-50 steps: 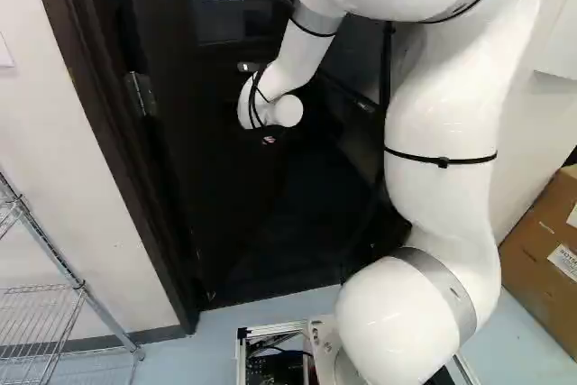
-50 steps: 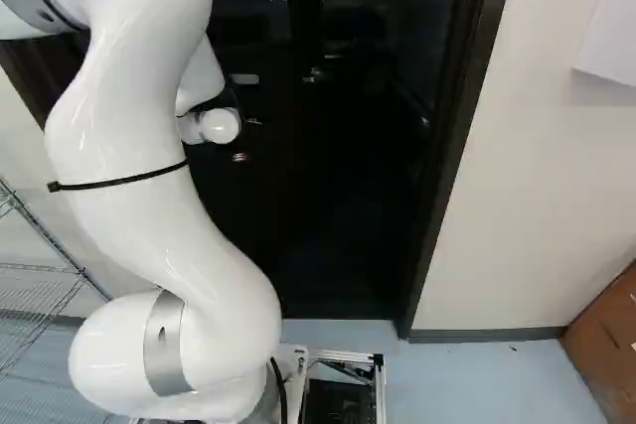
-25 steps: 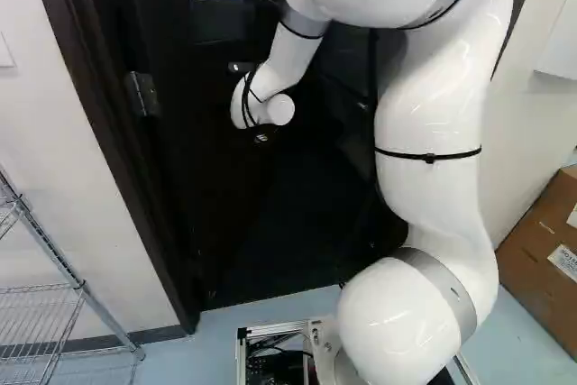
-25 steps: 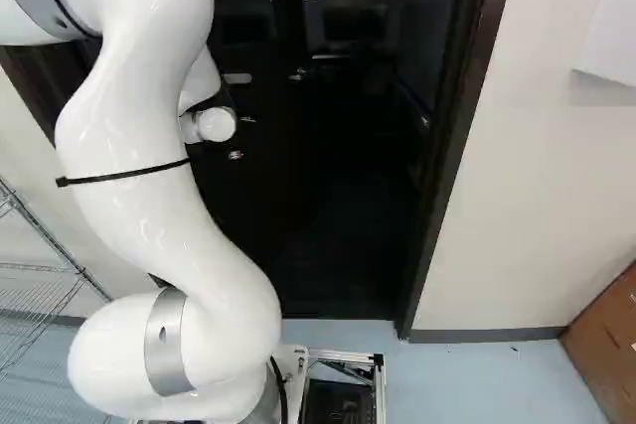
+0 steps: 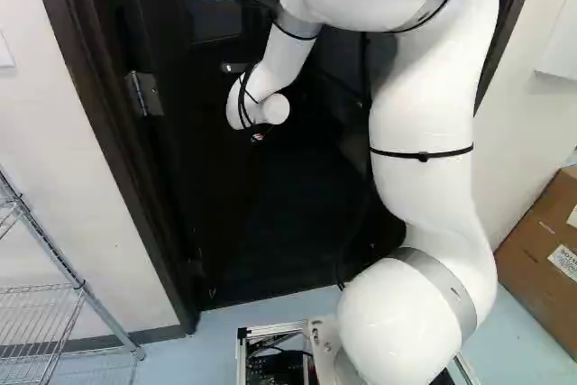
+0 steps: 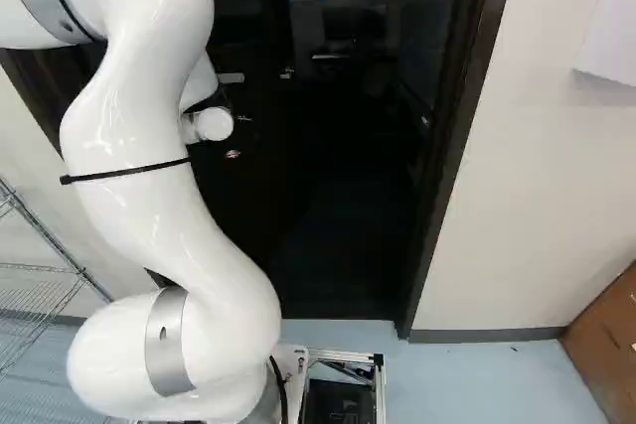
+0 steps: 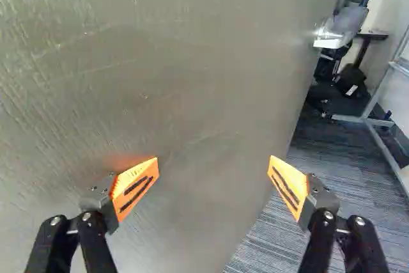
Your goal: Open the door and move inside
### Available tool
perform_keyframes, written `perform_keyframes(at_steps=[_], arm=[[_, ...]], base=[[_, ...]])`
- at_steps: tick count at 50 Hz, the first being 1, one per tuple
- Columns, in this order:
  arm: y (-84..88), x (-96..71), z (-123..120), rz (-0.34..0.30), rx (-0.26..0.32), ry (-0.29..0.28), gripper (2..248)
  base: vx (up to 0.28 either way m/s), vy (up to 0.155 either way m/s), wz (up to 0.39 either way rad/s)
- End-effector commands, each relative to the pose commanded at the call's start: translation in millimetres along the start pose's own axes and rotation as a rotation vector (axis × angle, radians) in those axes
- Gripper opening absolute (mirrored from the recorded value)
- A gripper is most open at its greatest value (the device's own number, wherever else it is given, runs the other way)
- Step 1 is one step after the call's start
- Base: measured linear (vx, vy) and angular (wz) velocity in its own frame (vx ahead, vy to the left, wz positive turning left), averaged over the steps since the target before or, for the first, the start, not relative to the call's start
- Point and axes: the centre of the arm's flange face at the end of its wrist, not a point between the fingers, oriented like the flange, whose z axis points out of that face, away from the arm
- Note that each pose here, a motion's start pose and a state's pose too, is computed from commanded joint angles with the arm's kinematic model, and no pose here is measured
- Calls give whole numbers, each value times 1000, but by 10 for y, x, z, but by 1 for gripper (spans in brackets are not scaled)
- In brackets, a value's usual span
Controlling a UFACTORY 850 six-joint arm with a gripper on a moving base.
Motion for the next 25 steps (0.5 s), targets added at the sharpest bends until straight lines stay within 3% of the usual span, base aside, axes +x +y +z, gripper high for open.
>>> perform_keyframes(at_steps=[25], arm=[[-139, 30, 295, -64, 69, 8, 247]], base=[[0, -1, -3]])
